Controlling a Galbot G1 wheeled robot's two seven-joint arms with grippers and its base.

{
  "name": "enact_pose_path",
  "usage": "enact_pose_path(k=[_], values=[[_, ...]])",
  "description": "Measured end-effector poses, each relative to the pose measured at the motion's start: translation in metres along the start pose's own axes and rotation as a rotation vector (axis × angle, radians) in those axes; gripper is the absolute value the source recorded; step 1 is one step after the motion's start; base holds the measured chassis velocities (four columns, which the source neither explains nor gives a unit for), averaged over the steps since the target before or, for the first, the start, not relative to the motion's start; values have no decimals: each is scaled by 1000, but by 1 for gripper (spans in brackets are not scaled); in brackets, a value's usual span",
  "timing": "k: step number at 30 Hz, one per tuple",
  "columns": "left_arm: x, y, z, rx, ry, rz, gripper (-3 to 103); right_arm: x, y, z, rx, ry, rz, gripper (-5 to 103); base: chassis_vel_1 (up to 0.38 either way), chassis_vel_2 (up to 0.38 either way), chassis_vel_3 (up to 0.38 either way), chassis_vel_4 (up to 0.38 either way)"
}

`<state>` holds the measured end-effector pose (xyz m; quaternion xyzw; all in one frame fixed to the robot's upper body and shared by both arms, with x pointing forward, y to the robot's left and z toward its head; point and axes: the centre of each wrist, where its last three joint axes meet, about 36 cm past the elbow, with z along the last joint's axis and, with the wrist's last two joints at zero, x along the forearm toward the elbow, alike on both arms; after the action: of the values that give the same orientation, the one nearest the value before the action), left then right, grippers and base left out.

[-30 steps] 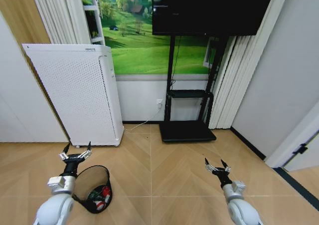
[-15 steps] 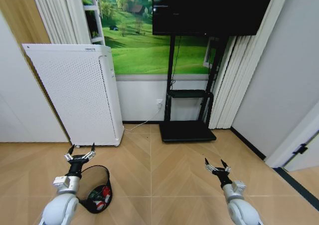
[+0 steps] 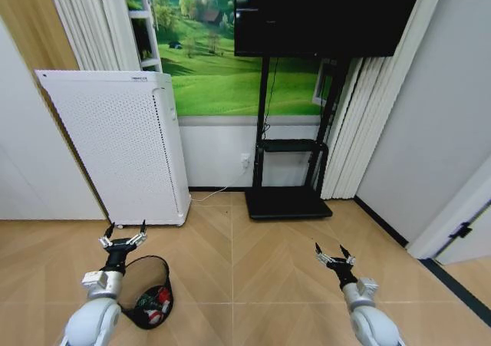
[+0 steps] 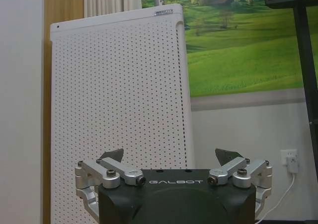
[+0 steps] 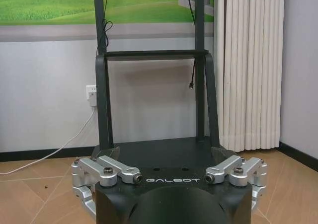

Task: Pick up the trash bin and place the garbage on the floor into it.

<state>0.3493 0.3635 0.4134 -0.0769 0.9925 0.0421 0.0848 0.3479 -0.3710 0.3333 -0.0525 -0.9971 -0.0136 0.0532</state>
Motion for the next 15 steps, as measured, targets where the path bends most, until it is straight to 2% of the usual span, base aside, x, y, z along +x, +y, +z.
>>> enact_pose_path(k=[15], values=[[0,0,0,0,1,-1,100,0,0,0,0,0,0,100,0,0,0,0]])
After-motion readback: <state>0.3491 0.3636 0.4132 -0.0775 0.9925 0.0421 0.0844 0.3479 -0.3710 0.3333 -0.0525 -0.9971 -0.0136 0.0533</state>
